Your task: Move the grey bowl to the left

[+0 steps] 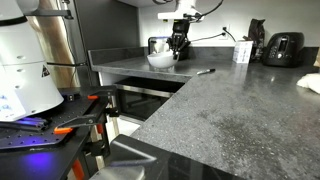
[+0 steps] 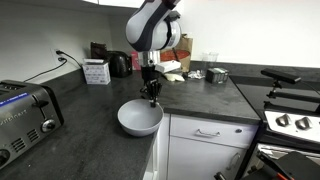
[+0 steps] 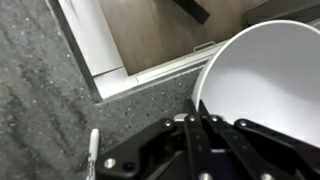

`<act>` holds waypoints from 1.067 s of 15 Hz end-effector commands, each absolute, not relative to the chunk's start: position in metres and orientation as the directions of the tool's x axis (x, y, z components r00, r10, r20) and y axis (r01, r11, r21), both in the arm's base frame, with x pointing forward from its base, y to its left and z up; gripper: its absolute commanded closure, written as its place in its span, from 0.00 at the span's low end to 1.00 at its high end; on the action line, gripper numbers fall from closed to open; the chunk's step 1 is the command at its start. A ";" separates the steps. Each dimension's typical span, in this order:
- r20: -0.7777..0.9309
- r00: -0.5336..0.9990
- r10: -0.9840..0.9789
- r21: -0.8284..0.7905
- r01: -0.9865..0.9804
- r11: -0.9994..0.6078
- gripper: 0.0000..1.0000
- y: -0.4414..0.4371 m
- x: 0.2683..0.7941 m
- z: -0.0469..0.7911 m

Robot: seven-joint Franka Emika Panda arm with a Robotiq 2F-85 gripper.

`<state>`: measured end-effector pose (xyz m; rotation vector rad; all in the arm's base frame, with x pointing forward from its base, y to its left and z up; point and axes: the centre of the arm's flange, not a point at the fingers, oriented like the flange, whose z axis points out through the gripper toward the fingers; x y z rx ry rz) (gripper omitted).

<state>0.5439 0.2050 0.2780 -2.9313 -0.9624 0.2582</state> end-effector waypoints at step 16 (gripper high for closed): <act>-0.071 0.888 0.454 -0.114 0.445 -0.888 0.19 0.169 0.573 0.333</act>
